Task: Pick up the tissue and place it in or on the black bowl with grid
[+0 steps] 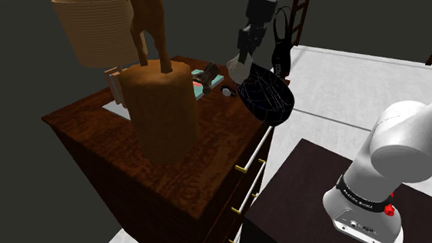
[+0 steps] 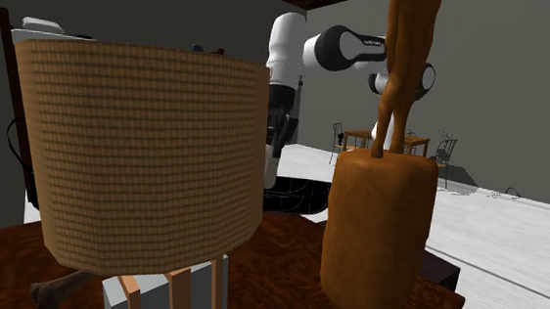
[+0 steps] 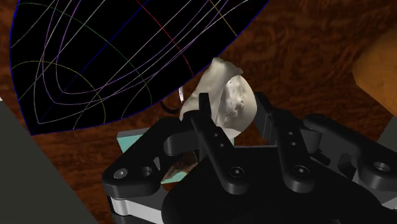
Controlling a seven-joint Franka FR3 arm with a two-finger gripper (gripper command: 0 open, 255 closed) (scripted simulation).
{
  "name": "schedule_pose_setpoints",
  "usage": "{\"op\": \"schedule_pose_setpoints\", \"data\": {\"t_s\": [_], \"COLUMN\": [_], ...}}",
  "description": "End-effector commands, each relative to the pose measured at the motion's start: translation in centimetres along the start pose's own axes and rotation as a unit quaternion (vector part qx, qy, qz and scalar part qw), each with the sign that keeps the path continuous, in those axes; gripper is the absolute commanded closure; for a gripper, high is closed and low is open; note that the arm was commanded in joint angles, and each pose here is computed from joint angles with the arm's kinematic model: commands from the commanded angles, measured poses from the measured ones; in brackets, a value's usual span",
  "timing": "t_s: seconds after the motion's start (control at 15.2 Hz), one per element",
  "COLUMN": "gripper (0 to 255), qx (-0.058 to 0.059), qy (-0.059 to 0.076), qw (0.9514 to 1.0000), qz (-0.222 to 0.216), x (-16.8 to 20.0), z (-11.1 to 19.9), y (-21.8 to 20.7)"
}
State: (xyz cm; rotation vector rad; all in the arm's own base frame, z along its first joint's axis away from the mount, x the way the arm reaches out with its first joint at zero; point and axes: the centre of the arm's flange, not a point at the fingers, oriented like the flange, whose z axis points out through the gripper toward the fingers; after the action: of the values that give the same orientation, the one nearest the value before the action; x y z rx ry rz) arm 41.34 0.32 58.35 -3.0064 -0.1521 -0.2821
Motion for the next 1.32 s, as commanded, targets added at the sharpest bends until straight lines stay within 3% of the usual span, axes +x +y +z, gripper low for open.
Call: {"op": "schedule_pose_setpoints", "data": {"t_s": [0.0,0.33,1.25], "gripper": [255,255,255], "qx": [0.0,0.0,0.0], "qy": [0.0,0.0,0.0], "qw": [1.0,1.0,1.0], "qz": [-0.001,-0.001,-0.001], "x": [-1.5,-5.9,-7.2], "z": [-0.4,-1.8,4.9], "y": [2.1,7.5,8.3]}}
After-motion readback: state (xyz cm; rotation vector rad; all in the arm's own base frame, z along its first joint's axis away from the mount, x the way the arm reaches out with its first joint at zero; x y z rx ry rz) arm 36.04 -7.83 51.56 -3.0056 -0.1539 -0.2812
